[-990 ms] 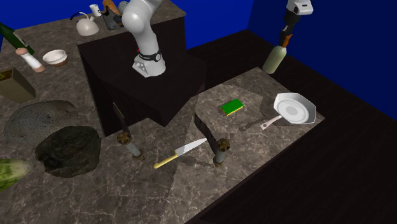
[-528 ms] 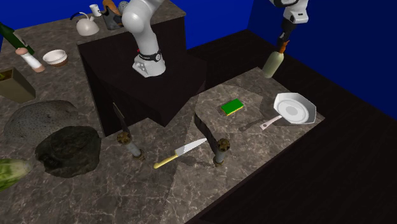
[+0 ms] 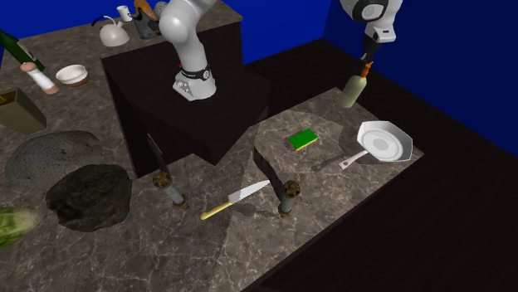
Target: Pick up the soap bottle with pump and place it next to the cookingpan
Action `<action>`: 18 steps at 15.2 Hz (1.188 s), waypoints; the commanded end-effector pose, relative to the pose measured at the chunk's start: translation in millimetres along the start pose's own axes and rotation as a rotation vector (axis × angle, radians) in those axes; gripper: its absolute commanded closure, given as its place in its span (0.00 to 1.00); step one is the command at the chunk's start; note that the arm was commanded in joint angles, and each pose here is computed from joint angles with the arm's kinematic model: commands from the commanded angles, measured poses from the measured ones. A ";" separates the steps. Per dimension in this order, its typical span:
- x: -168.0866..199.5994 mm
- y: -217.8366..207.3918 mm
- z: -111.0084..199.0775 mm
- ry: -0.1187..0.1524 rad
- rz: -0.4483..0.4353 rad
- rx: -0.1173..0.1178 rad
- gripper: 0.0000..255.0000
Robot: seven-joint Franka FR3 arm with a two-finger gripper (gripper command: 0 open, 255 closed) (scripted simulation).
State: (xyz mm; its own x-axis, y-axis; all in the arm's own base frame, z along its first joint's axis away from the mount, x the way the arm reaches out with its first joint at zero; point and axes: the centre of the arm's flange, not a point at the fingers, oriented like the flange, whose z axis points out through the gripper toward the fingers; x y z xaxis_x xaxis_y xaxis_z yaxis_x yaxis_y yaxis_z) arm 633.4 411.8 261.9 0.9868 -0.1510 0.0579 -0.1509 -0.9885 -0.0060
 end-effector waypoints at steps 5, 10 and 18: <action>-1.5 -0.2 31.3 0.001 0.000 0.001 1.00; -2.8 -0.1 54.9 0.001 0.000 0.001 1.00; -2.8 -0.1 54.9 0.001 0.000 0.001 0.00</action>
State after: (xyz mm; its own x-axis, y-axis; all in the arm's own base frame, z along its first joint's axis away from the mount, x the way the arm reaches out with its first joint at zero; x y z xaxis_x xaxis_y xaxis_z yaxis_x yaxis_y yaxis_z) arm 633.7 412.2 206.7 0.9868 -0.1509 0.0584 -0.1508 -0.9885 -0.0065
